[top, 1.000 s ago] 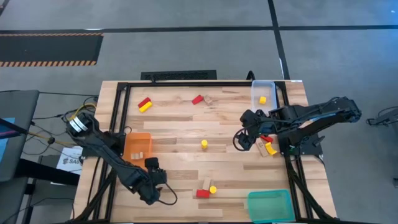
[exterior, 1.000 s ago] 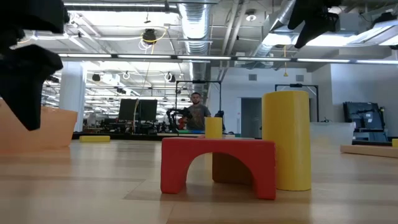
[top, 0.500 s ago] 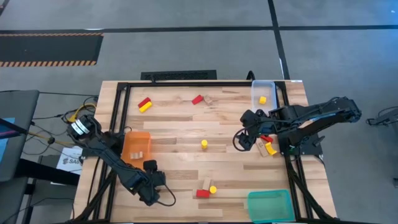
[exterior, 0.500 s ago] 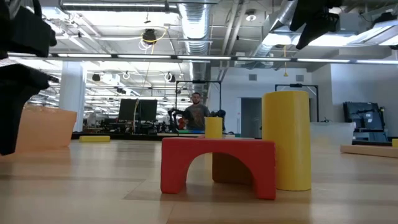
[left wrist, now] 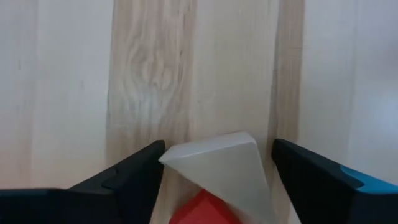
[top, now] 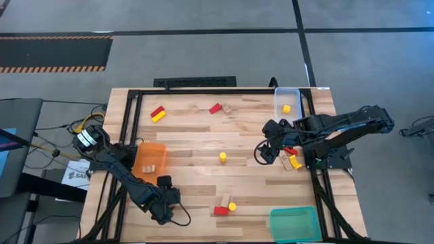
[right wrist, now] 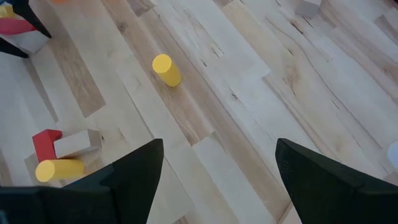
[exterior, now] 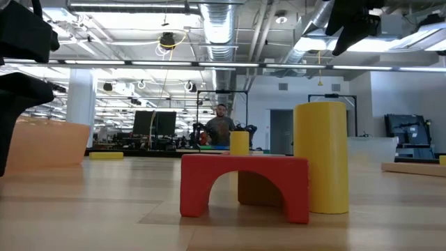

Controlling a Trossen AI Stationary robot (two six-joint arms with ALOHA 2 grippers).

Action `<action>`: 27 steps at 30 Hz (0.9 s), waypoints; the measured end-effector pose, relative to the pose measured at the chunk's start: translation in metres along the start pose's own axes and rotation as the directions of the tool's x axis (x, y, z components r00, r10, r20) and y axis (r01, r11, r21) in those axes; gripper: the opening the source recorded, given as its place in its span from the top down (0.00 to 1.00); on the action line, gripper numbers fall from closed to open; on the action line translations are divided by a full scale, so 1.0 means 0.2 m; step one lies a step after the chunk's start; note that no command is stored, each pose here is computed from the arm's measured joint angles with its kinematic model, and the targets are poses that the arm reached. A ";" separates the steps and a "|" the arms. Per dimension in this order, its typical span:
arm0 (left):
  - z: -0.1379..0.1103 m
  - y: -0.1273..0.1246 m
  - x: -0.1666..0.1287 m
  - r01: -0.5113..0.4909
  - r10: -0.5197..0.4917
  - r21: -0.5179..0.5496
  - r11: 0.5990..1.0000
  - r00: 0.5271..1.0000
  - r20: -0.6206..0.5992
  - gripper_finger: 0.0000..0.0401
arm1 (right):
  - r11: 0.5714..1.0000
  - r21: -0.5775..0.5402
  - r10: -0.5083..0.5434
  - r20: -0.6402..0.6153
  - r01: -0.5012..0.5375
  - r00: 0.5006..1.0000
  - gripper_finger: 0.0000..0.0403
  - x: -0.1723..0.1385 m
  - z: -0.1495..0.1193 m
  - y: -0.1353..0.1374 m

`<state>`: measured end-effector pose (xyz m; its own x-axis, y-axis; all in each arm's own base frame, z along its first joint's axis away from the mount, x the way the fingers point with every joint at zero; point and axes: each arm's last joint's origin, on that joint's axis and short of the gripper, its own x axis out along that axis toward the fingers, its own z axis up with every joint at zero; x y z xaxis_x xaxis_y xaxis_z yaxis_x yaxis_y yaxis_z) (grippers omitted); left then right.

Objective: Sort & place blocks by color
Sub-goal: Put the brown block into the orange bin

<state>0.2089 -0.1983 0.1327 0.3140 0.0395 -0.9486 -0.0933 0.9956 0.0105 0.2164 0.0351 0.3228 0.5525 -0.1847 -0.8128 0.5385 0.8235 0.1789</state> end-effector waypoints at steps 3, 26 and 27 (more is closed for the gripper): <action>0.00 0.00 0.00 0.005 -0.005 0.000 1.000 1.000 -0.002 0.36 | 1.000 0.000 0.000 0.000 0.000 1.000 0.18 0.00 0.00 0.00; 0.17 0.12 -0.29 -0.049 0.062 -0.070 0.996 0.979 0.195 0.53 | 1.000 0.000 0.000 0.000 0.000 1.000 0.18 0.00 0.00 0.00; 0.18 0.15 -0.33 -0.083 0.099 -0.085 0.993 0.972 0.215 0.53 | 1.000 0.000 0.000 0.001 0.000 1.000 0.18 0.00 0.00 0.00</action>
<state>0.2189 -0.1681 0.2066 0.4991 0.1556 -0.8525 -0.1992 0.9780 0.0619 0.2164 0.0351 0.3228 0.5530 -0.1850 -0.8124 0.5383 0.8236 0.1788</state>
